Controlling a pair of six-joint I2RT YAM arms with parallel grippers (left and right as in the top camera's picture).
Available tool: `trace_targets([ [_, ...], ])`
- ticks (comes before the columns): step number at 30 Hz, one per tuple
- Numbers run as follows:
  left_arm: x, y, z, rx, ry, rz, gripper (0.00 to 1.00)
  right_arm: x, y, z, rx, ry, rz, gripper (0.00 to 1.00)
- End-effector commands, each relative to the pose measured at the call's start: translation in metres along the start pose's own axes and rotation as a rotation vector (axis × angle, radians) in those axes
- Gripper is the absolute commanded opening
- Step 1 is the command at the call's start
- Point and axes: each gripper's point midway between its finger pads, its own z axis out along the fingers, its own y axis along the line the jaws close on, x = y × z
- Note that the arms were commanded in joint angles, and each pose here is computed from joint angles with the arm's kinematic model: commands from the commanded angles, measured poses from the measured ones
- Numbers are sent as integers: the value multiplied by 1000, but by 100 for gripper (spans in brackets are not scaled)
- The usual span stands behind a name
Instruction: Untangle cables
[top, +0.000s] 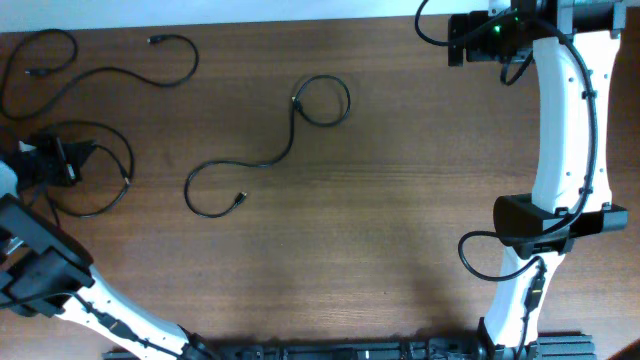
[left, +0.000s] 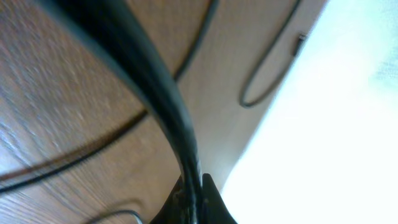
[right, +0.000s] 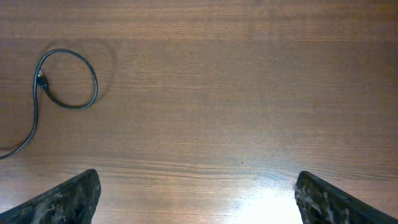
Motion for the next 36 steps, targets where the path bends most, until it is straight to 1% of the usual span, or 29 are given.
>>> trace_targets([
  [1, 9, -18, -11, 104, 81, -65, 10, 2, 0, 2, -1, 12, -7, 98],
  [2, 9, -18, -11, 104, 82, -65, 10, 2, 0, 2, -1, 12, -7, 98],
  [3, 9, -19, -11, 104, 82, -65, 13, 2, 0, 2, -1, 12, -7, 97],
  [4, 10, -19, -10, 103, 84, -63, 24, 2, 0, 2, -1, 12, -7, 98],
  [5, 10, -19, -9, 103, 85, -62, 36, 2, 0, 2, -1, 12, -7, 98],
  [6, 11, -19, -9, 102, 86, -58, 57, 2, 0, 2, -1, 12, -7, 98],
  [7, 12, -20, -8, 102, 86, -42, 73, 2, 0, 2, -1, 12, -7, 97],
  [8, 12, -20, -8, 102, 87, -40, 95, 2, 0, 2, -1, 12, -7, 98],
  [9, 13, -20, -7, 101, 88, -39, 99, 2, 0, 2, -1, 12, -7, 98],
  [13, 14, -23, -9, 105, 86, -33, 99, 2, 0, 2, -1, 12, -7, 97],
  [15, 18, -31, -17, 118, 74, -10, 99, 2, 0, 2, -1, 12, -7, 98],
  [17, 20, -47, -32, 128, 21, 46, 99, 2, 0, 2, -1, 12, -7, 98],
  [18, 19, -54, -42, 116, -34, 77, 99, 2, 0, 2, -1, 12, -7, 98],
  [20, 14, -70, -69, 65, -201, 168, 99, 2, 0, 2, -1, 12, -7, 97],
  [21, 13, -79, -86, 27, -309, 233, 99, 2, 0, 2, -1, 12, -7, 97],
  [23, 12, -88, -110, -42, -460, 324, 100, 2, 0, 2, -1, 12, -7, 98],
  [25, 8, -90, -126, -120, -585, 371, 96, 2, 0, 2, -1, 12, -7, 97],
  [26, 2, -87, -131, -178, -652, 383, 88, 2, 0, 2, -1, 12, -7, 97],
  [27, -3, -84, -134, -226, -704, 386, 71, 2, 0, 2, -1, 12, -7, 98],
  [28, -10, -77, -135, -285, -757, 378, 57, 2, 0, 2, -1, 12, -7, 97],
  [29, -15, -73, -135, -333, -796, 373, 37, 2, 0, 2, -1, 12, -7, 98],
  [30, -20, -68, -133, -374, -820, 370, 21, 2, 0, 2, -1, 12, -7, 98],
  [32, -30, -57, -124, -437, -841, 359, 1, 2, 0, 2, -1, 12, -7, 97],
  [35, -49, -38, -109, -505, -845, 338, 0, 2, 0, 2, -1, 12, -7, 98],
  [36, -59, -31, -99, -539, -829, 381, 0, 2, 0, 2, -1, 12, -7, 97],
])
